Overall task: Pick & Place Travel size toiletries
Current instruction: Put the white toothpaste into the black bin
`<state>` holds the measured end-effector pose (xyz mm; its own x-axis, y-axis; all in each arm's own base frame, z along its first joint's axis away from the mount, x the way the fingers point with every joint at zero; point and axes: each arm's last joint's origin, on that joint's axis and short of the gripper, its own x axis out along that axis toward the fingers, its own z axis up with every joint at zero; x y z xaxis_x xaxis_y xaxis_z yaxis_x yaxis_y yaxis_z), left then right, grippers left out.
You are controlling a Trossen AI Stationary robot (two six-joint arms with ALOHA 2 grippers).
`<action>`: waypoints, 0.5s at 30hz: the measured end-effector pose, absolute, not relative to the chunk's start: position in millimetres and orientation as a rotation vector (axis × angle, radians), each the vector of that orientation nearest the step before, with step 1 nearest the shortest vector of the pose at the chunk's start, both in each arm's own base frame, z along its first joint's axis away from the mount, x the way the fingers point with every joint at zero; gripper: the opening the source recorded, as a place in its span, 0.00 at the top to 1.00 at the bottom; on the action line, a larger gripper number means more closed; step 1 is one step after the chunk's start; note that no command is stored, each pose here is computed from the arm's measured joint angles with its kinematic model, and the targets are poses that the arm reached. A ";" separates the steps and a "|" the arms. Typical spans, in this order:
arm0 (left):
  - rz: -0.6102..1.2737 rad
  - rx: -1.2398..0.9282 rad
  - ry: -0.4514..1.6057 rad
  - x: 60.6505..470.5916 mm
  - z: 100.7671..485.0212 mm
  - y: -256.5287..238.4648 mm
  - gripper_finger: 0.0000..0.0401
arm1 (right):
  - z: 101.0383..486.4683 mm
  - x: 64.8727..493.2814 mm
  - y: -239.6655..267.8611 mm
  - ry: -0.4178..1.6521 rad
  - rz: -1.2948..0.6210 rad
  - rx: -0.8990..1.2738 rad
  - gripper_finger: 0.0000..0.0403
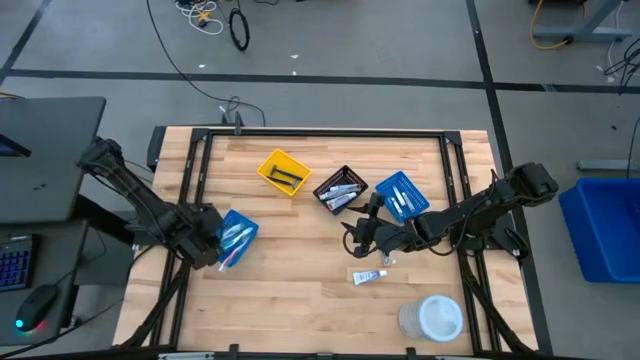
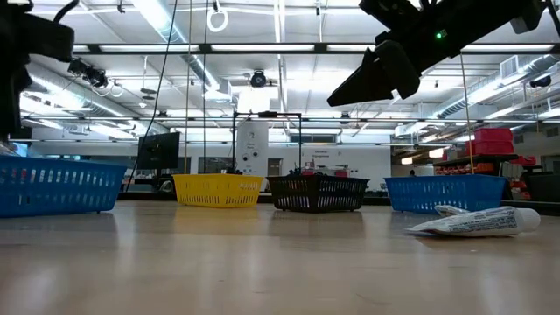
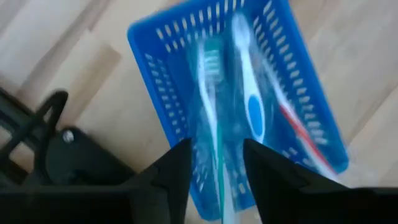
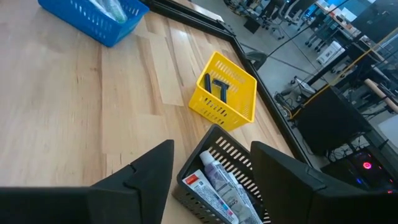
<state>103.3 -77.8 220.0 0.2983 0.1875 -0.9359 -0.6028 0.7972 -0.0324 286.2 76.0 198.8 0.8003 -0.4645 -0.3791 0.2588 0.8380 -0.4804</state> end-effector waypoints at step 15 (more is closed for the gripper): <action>0.384 -0.274 0.846 143.9 217.4 -102.4 0.47 | 197.1 288.8 80.2 0.516 -0.178 -0.361 0.43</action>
<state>143.9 -102.4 217.4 0.6012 0.2194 -0.7684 -0.4335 0.8973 -0.0830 288.8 80.2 197.1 0.8564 -0.2556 -0.4486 0.0760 0.9218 -0.3801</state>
